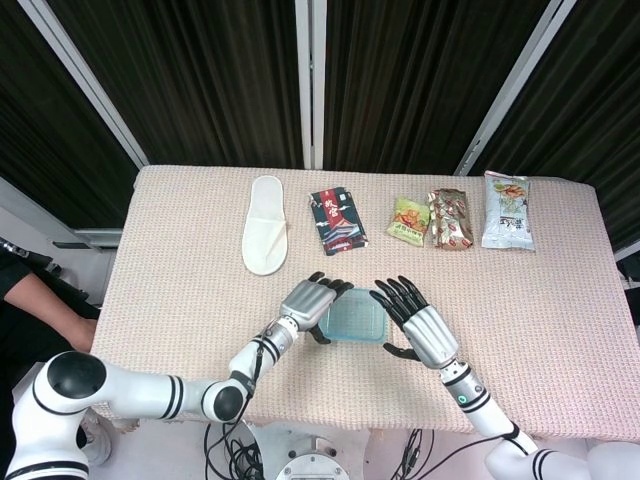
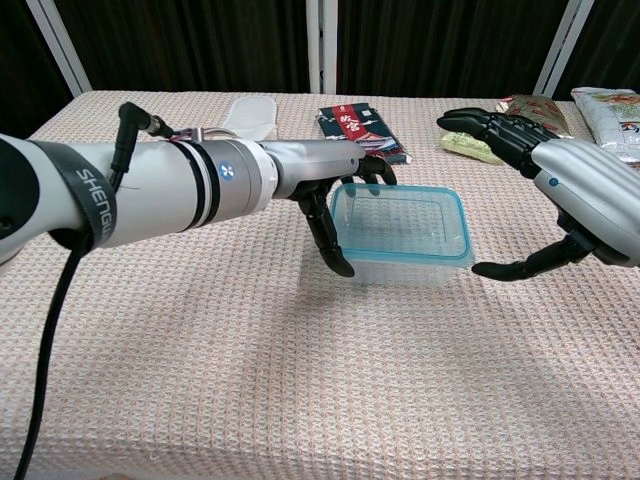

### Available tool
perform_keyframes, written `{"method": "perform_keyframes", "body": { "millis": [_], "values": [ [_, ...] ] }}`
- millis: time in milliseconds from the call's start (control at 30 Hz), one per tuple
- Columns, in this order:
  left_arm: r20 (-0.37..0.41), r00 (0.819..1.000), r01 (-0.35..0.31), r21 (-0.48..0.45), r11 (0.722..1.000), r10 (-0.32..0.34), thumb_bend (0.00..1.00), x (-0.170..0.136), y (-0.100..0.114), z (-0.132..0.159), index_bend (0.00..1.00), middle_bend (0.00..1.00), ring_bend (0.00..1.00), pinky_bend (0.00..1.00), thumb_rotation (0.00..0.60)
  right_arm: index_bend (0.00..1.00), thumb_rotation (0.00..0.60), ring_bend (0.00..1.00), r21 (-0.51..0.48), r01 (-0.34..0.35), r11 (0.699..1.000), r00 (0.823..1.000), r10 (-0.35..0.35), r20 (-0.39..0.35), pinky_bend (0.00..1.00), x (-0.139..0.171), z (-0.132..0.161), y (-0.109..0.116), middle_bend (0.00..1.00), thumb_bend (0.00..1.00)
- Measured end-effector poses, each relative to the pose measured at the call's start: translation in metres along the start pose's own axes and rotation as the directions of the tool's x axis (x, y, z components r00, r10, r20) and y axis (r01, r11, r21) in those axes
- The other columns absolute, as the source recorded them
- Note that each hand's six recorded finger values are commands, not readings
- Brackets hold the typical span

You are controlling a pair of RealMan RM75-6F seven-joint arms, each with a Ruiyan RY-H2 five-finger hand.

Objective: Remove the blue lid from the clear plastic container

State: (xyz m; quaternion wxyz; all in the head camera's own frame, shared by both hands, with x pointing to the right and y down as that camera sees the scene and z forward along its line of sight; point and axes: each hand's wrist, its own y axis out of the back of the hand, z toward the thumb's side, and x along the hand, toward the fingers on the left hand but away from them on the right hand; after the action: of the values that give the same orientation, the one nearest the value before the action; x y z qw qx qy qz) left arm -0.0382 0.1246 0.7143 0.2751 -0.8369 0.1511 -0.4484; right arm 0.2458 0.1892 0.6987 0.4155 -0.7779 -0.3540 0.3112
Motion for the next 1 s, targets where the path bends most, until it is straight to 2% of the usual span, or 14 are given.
{"method": "perform_keyframes", "body": {
  "millis": [333, 1000],
  "values": [
    [0.002, 1.0, 0.009, 0.01, 1.0, -0.009, 0.0, 0.002, -0.002, 0.001, 0.24, 0.31, 0.2, 0.09, 0.6, 0.0, 0.6, 0.0, -0.013, -0.005, 1.0, 1.0, 0.005, -0.011, 0.0, -0.003, 0.002, -0.009, 0.0, 0.0],
    [-0.001, 1.0, 0.001, 0.025, 1.0, -0.001, 0.0, 0.004, -0.003, 0.0, 0.24, 0.31, 0.2, 0.09, 0.6, 0.0, 0.6, 0.0, -0.023, 0.033, 0.999, 0.999, -0.033, -0.019, 0.0, -0.013, 0.007, -0.001, 0.0, 0.0]
  ]
}}
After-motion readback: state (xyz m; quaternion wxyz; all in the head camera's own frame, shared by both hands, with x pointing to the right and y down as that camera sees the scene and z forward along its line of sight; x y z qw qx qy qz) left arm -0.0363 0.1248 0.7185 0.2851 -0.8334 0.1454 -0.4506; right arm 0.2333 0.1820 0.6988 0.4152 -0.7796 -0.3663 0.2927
